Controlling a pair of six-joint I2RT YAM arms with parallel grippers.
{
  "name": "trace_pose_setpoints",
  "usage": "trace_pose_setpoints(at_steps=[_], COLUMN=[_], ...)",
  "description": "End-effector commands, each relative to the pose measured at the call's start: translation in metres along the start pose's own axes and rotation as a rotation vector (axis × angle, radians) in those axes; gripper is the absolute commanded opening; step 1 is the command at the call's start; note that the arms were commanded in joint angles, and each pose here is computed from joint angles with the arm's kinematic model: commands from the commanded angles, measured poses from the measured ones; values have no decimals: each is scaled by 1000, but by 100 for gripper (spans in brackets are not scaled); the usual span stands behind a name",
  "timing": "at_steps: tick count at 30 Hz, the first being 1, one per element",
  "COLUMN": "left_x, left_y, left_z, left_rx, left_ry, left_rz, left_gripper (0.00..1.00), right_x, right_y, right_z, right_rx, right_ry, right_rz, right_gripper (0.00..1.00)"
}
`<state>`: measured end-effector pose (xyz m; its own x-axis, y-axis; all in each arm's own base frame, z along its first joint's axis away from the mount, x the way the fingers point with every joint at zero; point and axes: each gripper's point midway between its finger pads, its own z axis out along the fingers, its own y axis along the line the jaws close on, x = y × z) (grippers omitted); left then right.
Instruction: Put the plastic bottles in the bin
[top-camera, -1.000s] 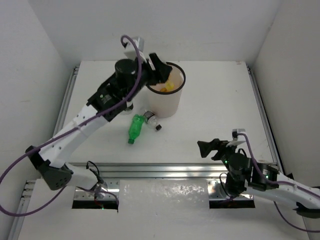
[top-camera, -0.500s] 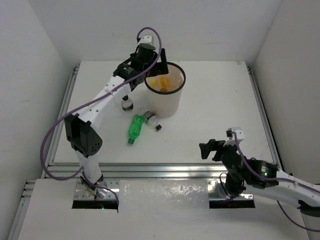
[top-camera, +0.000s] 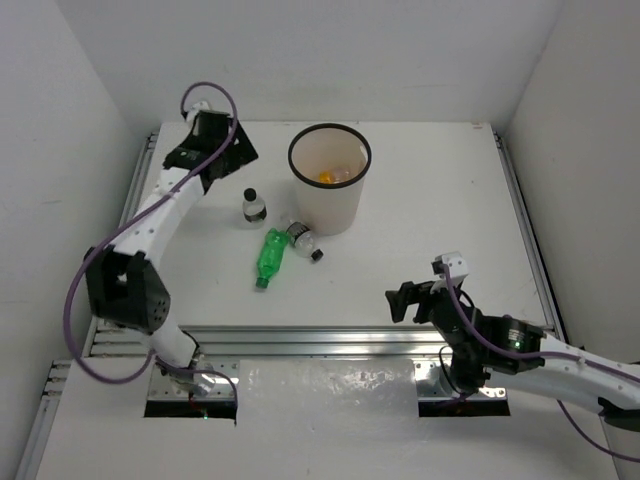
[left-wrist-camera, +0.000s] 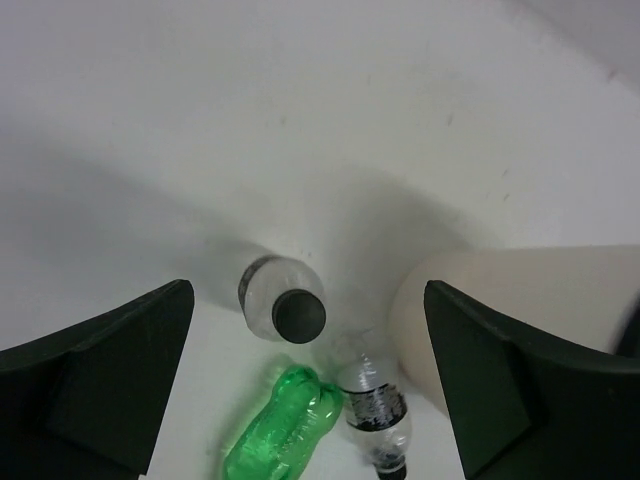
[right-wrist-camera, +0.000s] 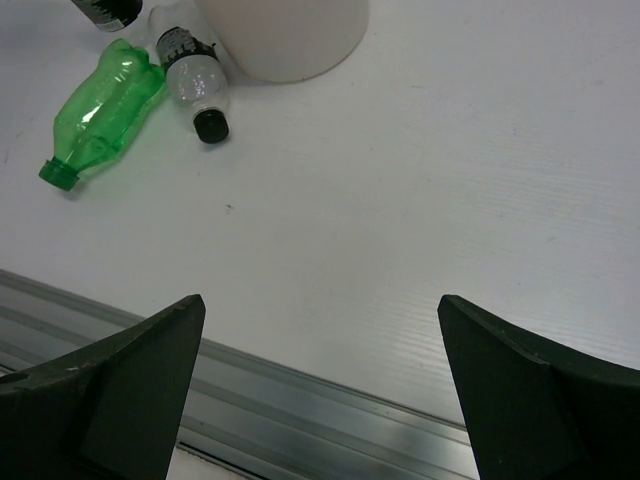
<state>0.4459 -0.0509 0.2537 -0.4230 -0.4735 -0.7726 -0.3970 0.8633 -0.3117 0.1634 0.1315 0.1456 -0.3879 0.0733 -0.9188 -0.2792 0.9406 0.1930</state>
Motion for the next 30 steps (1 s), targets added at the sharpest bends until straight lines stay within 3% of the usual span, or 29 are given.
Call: trace_pose_setpoints(at_steps=[1,8,10,13,14,17,18,20,23,26,28,30], left_x=[48,100,109,124,125,118,116,101,63,6,-23,-21], left_y=[-11,10,13,14,15,19,22,25,29,-1,-35,-60], left_z=[34,75,82,89,87,76,72,58,17,-46,-89,-105], left_rx=[62,-27,-36,-32,-32,-30,-41,-53,-51,108,243,315], left_ry=[162,269,287,324,328,300,296,255,146,-44,-110,-76], left_rz=[7,28,33,35,34,35,48,53,34,11,12,77], left_gripper=[96,92,85,56,38,27,15,0,0,0,0,0], right_x=[-5,4,5,5,6,6,6,6,5,4,2,-1], right_y=[10,13,14,14,13,12,13,12,12,8,7,3], right_z=[3,7,8,8,8,9,9,9,9,9,8,6], right_rx=[-32,-37,-40,-37,-34,-28,-30,-26,-27,-14,-9,13], right_ry=[-12,11,12,12,13,10,10,8,3,-2,-10,-16], right_rz=[-8,-24,-25,-28,-31,-33,-34,-35,-31,-34,-28,1], right_gripper=[99,99,99,99,99,99,99,99,99,99,99,99])
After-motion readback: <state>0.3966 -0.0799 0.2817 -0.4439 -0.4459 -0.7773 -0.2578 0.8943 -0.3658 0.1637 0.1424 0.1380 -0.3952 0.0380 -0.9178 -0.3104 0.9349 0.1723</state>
